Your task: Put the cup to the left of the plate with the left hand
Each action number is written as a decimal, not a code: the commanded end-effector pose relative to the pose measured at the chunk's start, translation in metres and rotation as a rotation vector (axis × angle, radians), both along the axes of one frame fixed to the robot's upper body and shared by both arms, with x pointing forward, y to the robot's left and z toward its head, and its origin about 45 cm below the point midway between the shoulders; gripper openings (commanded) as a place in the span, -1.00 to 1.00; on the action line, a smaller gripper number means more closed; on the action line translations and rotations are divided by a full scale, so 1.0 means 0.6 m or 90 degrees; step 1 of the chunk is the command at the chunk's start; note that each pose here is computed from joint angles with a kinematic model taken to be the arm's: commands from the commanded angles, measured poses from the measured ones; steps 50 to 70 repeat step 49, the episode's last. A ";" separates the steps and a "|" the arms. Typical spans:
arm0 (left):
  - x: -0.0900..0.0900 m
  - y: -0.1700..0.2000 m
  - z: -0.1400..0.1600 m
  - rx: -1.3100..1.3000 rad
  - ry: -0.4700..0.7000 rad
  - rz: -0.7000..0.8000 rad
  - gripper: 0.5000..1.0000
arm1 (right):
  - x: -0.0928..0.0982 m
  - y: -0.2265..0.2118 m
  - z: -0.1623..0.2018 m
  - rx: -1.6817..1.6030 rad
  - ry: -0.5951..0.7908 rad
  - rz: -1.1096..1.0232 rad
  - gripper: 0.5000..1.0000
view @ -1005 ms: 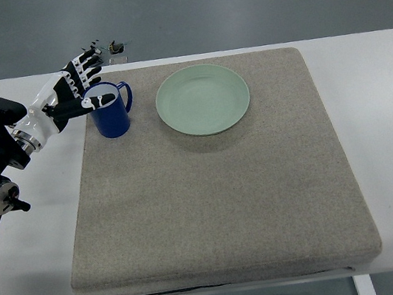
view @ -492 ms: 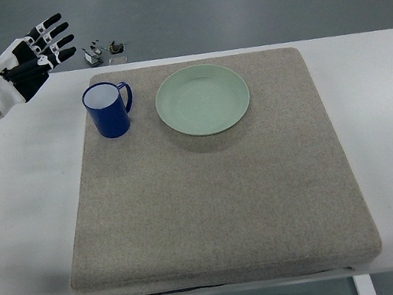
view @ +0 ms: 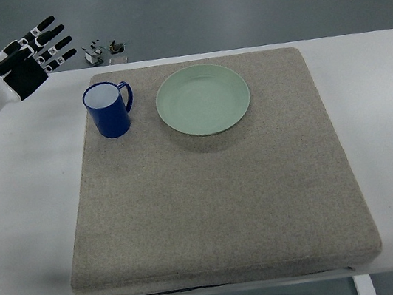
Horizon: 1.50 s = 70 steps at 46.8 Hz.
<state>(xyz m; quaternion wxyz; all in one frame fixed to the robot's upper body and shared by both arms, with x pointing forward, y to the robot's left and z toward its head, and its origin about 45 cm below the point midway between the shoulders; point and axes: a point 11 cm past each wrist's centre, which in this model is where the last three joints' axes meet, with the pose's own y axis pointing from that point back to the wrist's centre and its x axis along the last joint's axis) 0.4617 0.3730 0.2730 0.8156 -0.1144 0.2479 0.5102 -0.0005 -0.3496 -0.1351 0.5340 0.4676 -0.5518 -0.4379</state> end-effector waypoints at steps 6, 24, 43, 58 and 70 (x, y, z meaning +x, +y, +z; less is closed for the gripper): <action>-0.001 -0.004 -0.004 -0.006 0.005 -0.003 0.99 | 0.000 0.000 0.000 0.001 0.000 0.000 0.73; 0.001 -0.007 -0.002 -0.013 0.003 -0.004 0.99 | 0.000 0.000 0.000 0.000 0.000 0.000 0.73; 0.001 -0.009 -0.002 -0.014 0.002 -0.005 0.99 | 0.000 0.004 -0.001 0.006 -0.001 0.000 0.73; 0.001 -0.009 -0.001 -0.017 0.001 -0.004 0.99 | 0.000 0.004 -0.001 0.005 -0.001 0.001 0.73; 0.001 -0.009 -0.001 -0.017 0.001 -0.004 0.99 | 0.000 0.004 -0.001 0.005 -0.001 0.001 0.73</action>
